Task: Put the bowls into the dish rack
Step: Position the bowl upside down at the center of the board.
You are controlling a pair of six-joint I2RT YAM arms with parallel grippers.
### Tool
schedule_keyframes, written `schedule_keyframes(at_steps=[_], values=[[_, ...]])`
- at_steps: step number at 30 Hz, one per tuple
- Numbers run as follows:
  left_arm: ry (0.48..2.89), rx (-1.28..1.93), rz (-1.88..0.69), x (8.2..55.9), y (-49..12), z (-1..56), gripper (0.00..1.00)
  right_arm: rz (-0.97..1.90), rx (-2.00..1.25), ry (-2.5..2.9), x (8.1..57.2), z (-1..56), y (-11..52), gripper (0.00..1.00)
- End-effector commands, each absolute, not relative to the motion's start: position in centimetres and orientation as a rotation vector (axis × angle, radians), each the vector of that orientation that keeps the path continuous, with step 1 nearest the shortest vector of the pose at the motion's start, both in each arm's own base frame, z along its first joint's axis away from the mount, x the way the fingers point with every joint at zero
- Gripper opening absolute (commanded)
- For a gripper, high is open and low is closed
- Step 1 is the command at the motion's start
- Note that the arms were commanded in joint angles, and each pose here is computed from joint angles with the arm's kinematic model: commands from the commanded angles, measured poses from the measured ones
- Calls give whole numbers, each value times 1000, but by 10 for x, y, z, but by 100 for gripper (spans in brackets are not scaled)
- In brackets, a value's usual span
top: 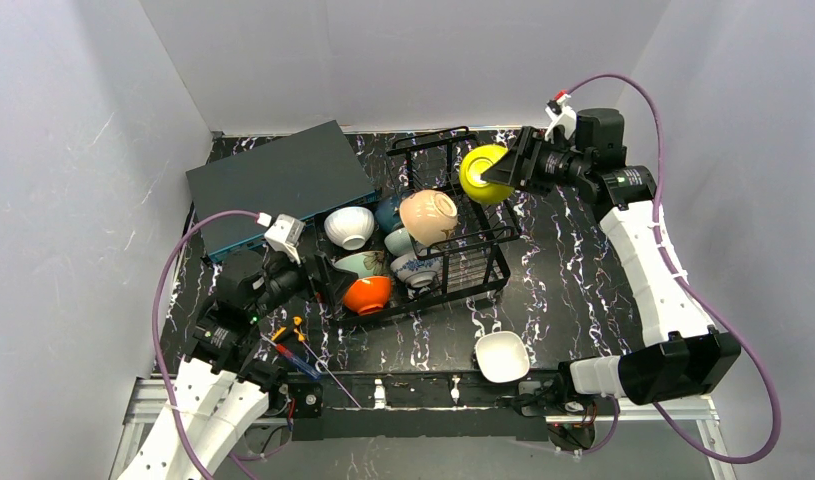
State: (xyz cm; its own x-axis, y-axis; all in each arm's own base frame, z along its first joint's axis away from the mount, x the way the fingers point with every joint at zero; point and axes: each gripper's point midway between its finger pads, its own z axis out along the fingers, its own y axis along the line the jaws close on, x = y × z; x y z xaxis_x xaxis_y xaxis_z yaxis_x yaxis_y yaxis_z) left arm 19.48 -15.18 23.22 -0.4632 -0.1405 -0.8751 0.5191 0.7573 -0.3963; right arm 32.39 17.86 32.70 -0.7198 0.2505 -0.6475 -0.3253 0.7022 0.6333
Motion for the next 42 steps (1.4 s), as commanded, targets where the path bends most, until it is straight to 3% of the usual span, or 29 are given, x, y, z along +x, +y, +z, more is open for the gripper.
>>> schedule_keyframes(at_steps=[1, 42], values=[[1904, 303, -780, 196, -151, 230, 98, 1018, -59, 2191, 305, 339, 179, 1], [1941, 279, -843, 198, -160, 223, 98, 823, -78, 2435, 285, 282, 156, 1]])
